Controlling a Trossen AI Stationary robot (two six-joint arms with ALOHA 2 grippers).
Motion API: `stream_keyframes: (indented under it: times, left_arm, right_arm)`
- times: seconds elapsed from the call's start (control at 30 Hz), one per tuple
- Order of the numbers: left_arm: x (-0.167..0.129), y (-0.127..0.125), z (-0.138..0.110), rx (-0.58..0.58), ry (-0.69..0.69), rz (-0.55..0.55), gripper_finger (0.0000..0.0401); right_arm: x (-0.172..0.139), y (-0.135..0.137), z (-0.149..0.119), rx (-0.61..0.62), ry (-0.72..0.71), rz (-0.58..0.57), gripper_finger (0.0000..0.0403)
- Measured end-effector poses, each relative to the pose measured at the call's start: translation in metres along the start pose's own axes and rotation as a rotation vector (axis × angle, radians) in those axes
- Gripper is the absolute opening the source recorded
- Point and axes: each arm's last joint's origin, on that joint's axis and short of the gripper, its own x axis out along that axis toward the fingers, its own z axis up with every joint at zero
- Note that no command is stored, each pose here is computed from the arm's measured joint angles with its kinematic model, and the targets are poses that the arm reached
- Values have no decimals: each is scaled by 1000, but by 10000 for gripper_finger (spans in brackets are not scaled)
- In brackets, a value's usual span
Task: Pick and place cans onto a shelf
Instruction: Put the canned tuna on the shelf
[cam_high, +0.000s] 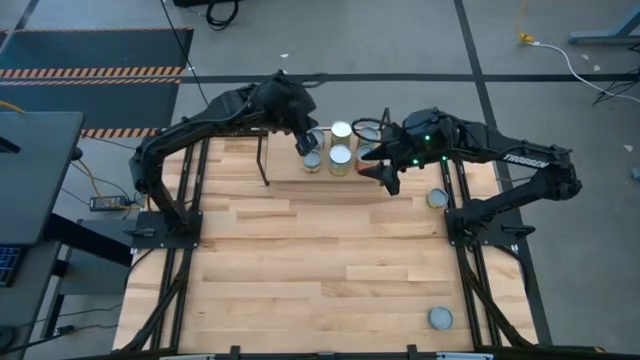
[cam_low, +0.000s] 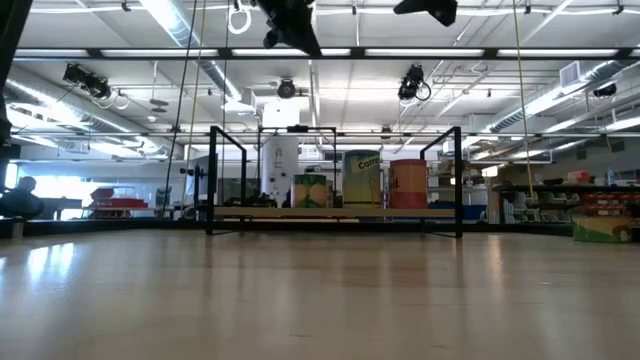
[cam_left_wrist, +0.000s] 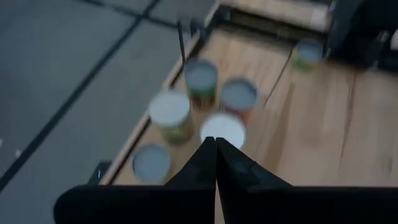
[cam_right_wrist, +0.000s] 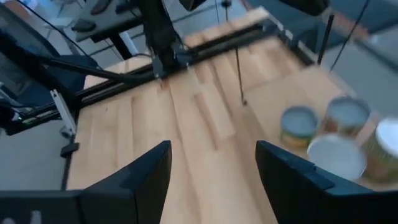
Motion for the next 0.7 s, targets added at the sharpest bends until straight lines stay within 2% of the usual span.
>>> stream_keyframes:
  times: [0.2, 0.37, 0.5, 0.7]
  left_arm:
    - [-14, -2, 10, 30, -118, -89, 7]
    - [-18, -5, 15, 38, -187, -225, 8]
    - [-18, -11, 18, 24, -274, -316, 8]
    - [-30, -29, 34, -24, -439, -394, 8]
  right_arm:
    - [-19, 4, 11, -130, -149, 25, 240]
    - [-53, 8, 11, -180, -265, -34, 240]
    - [-71, 7, 4, -178, -255, -33, 240]
    - [-78, 7, -4, -194, -195, -8, 240]
